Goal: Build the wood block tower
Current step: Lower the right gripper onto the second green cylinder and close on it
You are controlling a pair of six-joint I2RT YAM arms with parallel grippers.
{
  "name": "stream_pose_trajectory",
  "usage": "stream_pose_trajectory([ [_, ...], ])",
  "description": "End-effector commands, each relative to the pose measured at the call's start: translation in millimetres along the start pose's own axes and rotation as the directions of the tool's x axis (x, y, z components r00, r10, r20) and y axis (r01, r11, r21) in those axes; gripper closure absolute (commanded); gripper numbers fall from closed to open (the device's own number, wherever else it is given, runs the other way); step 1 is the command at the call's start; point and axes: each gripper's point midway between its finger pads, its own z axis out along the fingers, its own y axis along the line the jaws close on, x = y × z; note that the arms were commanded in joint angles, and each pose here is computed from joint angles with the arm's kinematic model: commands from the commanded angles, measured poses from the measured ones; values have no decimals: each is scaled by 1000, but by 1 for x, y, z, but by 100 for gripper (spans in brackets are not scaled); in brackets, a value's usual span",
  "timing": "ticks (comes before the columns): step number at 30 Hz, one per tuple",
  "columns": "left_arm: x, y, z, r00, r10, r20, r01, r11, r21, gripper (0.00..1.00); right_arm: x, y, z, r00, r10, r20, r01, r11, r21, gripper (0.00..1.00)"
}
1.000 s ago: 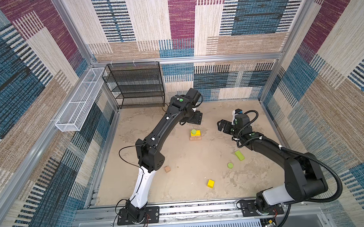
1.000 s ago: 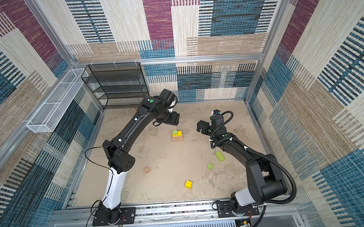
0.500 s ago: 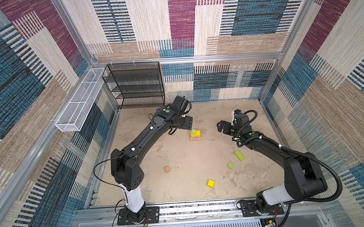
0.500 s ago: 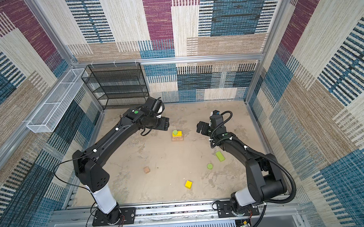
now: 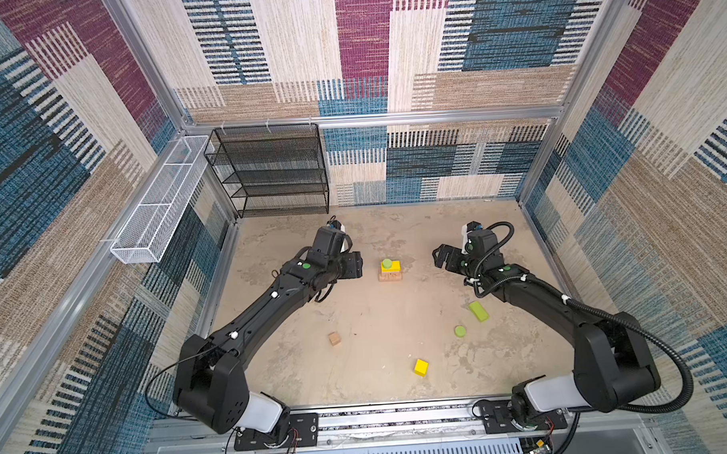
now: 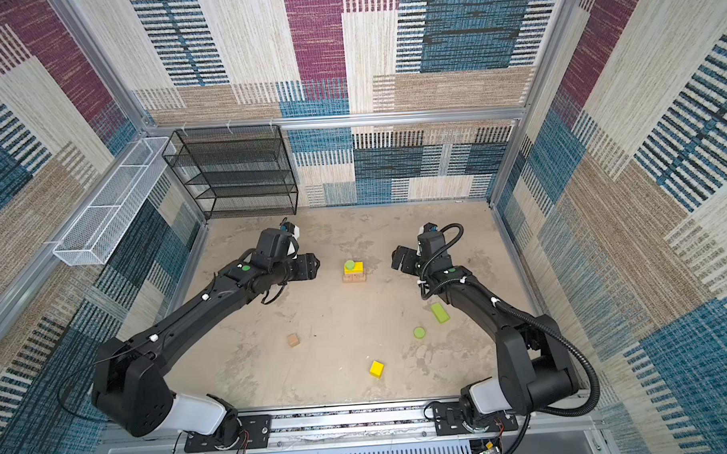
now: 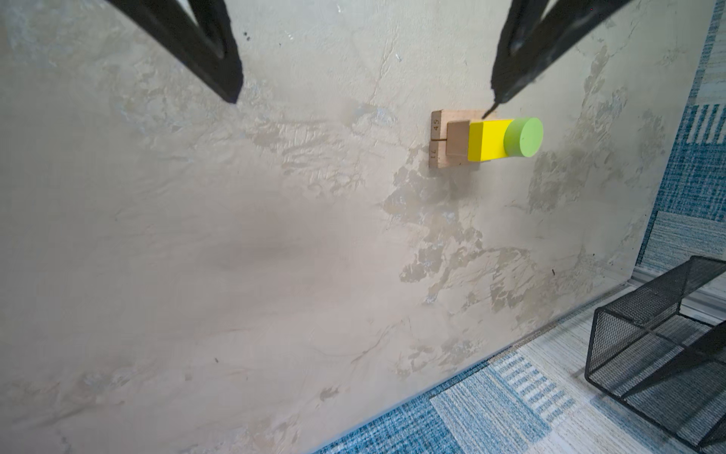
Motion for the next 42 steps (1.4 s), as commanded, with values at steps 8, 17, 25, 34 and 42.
stream_pose_trajectory([
  [8,-24,-9,-5,989,-80,126,61,987,147,34,37,-1,-19,988,-80,-133,93,991,96,8],
  [17,-20,-1,4,991,-100,93,85,985,149,34,103,-22,-28,937,-80,-340,139,978,153,27],
  [25,-19,1,7,989,-121,86,106,981,162,35,139,-46,-51,906,-38,-421,142,966,219,29],
  [34,-19,1,12,986,-145,80,130,977,172,35,170,-63,-58,868,1,-497,146,955,258,35],
  [42,-18,3,15,987,-146,71,132,976,172,35,180,-70,-60,842,19,-539,170,939,299,37],
])
